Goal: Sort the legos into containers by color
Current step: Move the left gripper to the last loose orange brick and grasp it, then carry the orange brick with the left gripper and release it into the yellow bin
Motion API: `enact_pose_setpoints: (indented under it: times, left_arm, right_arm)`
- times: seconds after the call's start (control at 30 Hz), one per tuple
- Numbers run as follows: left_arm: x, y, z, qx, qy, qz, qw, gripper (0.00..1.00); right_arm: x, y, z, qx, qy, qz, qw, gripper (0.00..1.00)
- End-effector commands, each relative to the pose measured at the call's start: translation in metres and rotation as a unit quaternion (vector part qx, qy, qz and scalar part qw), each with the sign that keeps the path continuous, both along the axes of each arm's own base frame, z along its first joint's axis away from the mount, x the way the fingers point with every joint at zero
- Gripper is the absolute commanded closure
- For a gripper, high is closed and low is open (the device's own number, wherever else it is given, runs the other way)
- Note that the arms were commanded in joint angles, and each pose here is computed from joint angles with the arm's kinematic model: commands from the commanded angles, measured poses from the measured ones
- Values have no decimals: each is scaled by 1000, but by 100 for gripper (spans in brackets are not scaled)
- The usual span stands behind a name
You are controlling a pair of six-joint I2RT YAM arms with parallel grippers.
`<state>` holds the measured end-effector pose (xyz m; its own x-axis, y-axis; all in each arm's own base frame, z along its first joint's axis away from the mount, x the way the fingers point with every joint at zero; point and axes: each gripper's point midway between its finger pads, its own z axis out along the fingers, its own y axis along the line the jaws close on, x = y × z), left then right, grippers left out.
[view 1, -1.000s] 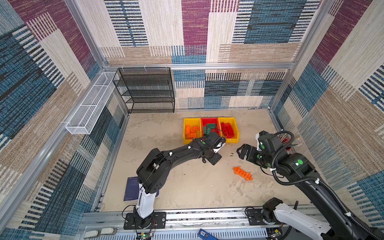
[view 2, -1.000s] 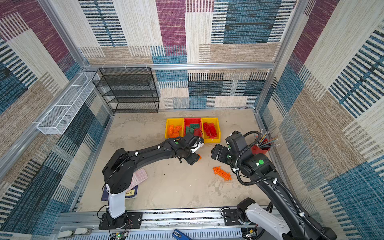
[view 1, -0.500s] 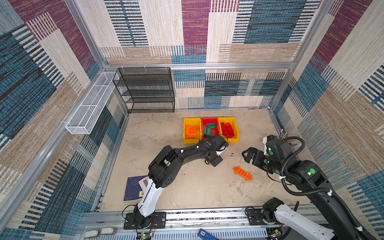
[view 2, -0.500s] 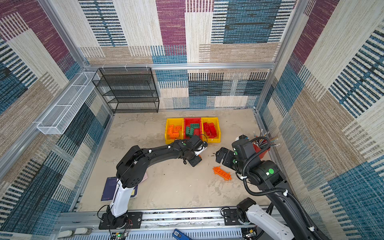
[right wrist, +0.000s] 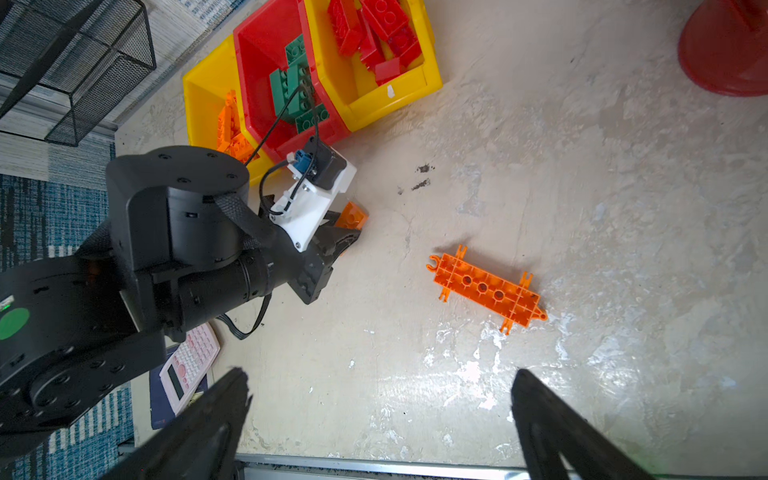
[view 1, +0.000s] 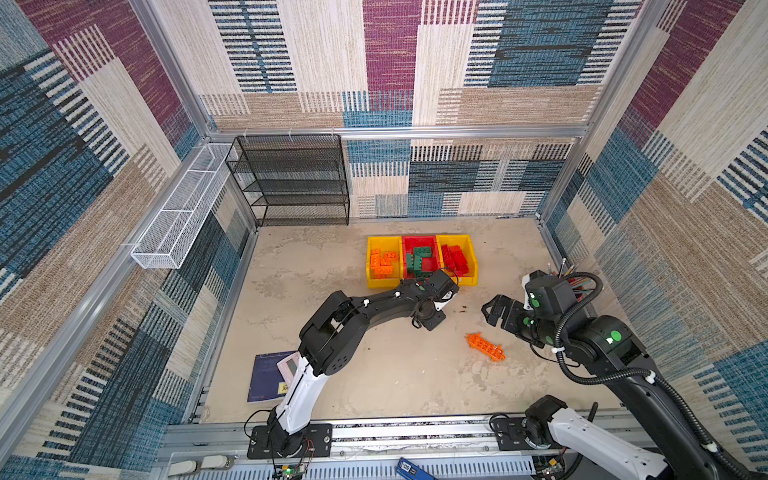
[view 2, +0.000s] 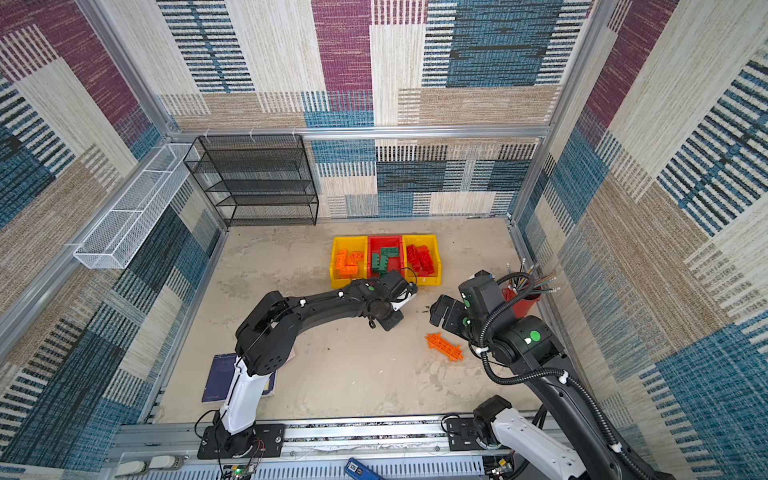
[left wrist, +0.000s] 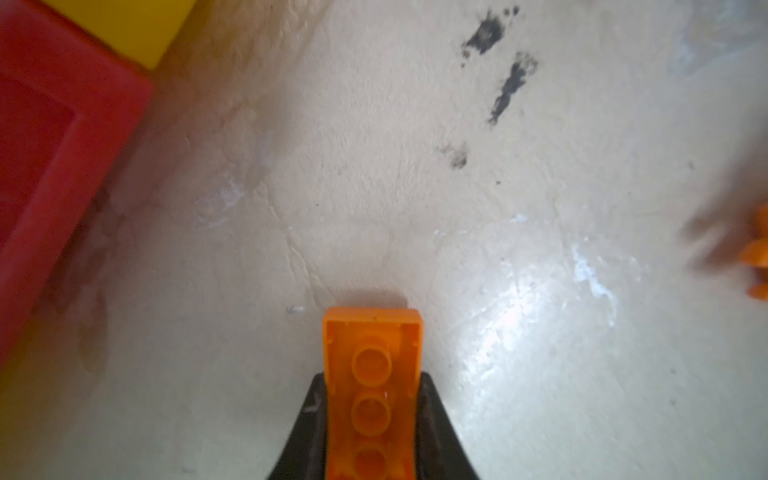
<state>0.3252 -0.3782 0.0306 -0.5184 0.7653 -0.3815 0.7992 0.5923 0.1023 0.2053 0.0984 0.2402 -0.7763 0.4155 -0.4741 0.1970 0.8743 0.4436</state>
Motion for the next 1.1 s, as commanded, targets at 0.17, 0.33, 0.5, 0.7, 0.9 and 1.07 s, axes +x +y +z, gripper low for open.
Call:
enact_pose_setpoints:
  times: [0.17, 0.33, 0.5, 0.7, 0.9, 1.07]
  left_arm:
    - [30, 46, 52, -15, -23, 95, 995, 85]
    - [66, 81, 101, -58, -46, 157, 985, 84]
    - [110, 128, 126, -110, -34, 249, 962, 83]
    - [150, 153, 122, -112, -18, 295, 949, 82]
    - [178, 146, 110, -110, 2, 306, 946, 82]
    - [191, 147, 97, -110, 12, 319, 941, 81]
  right_arm:
    - [28, 10, 17, -9, -44, 14, 999, 0]
    - [43, 21, 22, -12, -55, 31, 998, 0]
    - [56, 33, 16, -19, -52, 54, 997, 0]
    - [76, 51, 4, -27, -38, 86, 995, 0]
    - [100, 61, 8, -43, -44, 93, 994, 0]
    - [111, 64, 1, -62, -32, 98, 993, 0]
